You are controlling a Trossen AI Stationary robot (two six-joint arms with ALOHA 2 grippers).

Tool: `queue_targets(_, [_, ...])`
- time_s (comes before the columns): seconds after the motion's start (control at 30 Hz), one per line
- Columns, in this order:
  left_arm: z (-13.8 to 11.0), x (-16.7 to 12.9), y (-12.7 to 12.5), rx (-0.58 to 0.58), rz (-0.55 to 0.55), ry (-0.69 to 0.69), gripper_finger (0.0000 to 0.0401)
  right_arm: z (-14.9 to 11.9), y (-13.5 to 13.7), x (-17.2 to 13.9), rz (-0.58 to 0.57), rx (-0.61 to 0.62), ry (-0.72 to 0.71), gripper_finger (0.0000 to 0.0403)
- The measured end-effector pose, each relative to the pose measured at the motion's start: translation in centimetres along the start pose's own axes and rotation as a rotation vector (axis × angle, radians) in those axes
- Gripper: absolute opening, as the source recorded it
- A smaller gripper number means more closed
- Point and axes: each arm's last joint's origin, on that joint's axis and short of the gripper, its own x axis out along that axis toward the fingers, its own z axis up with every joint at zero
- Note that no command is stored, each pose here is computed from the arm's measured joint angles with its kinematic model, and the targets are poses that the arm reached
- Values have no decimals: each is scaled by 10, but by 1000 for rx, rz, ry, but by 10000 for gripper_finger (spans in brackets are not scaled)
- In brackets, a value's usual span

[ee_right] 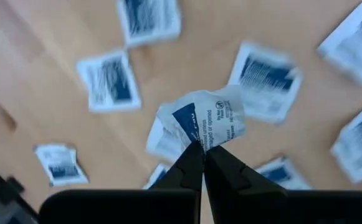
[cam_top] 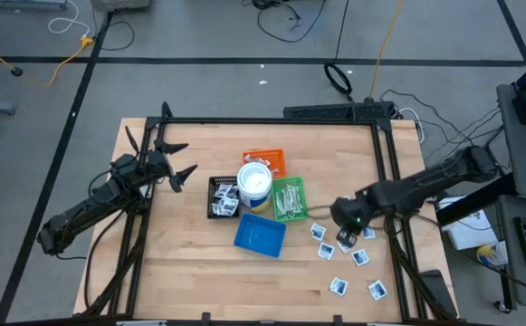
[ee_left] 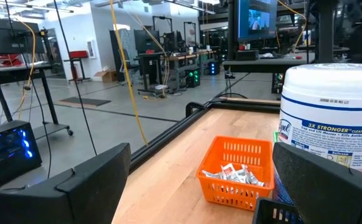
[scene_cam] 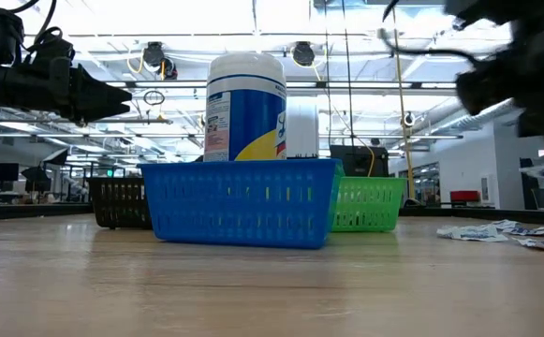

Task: Pick & Place First Aid Supplies
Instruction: Put the blue alcohol pad into the blue bin

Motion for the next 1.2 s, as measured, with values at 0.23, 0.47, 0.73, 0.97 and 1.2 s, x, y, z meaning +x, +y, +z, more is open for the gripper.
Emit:
queue_targets(0.23, [0,0,0,0,0,0,397,-32,28,13,29,-66,34,1])
queue_targets(0.47, [0,0,0,0,0,0,397,-22,65,16,-49,-245,-146,1])
queue_targets(0.73, [0,0,0,0,0,0,397,25,112,11,-107,-324,-349,0])
queue_targets(0.97, [0,0,0,0,0,0,397,74,141,12,-119,-315,-429,0])
queue_targets(1.2, [0,0,0,0,0,0,397,112,164,17,-100,-332,-471,0])
